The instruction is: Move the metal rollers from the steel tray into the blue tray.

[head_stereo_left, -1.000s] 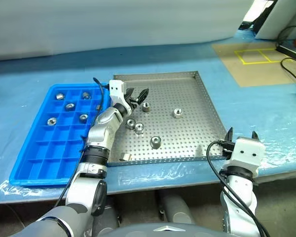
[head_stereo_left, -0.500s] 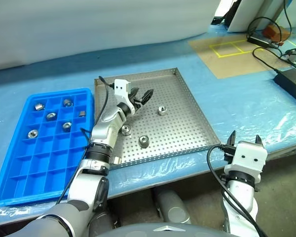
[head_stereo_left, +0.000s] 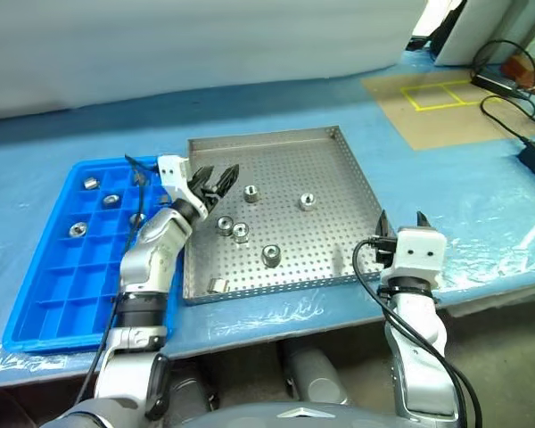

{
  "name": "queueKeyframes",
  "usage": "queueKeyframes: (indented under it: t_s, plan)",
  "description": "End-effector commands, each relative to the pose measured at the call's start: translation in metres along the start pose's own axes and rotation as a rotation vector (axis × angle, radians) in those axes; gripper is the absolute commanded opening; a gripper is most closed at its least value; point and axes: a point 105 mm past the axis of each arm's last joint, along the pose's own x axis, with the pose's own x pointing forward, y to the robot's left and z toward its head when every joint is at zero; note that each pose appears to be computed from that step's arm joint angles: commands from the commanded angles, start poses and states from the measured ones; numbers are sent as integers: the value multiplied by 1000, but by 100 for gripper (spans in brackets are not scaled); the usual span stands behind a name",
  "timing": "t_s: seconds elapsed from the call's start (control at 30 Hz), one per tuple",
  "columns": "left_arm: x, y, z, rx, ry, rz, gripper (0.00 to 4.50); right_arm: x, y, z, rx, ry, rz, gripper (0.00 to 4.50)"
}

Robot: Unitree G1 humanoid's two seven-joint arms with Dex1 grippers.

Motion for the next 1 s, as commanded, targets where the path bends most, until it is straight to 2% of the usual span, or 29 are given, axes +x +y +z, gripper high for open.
queueKeyframes:
  t_s: [0.03, 0.27, 0.5, 0.6, 0.7, 0.77, 0.8, 0.87, 1.0]
  plan:
    - [-10, -4, 15, 32, -34, -17, 402, 5, 5, 9, 14, -45, 27, 275]
    - [-17, 5, 9, 61, -41, 71, 402, 13, 15, 10, 13, -61, 81, 275]
    - [-14, -1, 8, 58, -38, 38, 402, 17, 17, 11, 2, -70, 102, 275]
    - [1, -12, 19, 122, 8, -94, 402, 18, 28, 21, 15, -111, 155, 275]
    - [25, -27, 52, 240, 32, -251, 402, 17, 60, 36, 50, -157, 293, 275]
    - [32, -34, 63, 276, 54, -323, 402, 15, 76, 40, 57, -169, 358, 275]
    - [33, -39, 65, 300, 86, -381, 402, 38, 66, 31, 46, -145, 402, 275]
    - [35, -46, 56, 448, 246, -510, 402, 67, 51, 30, 53, -120, 535, 275]
    - [34, -49, 37, 602, 462, -684, 402, 72, 53, 35, 75, -117, 719, 275]
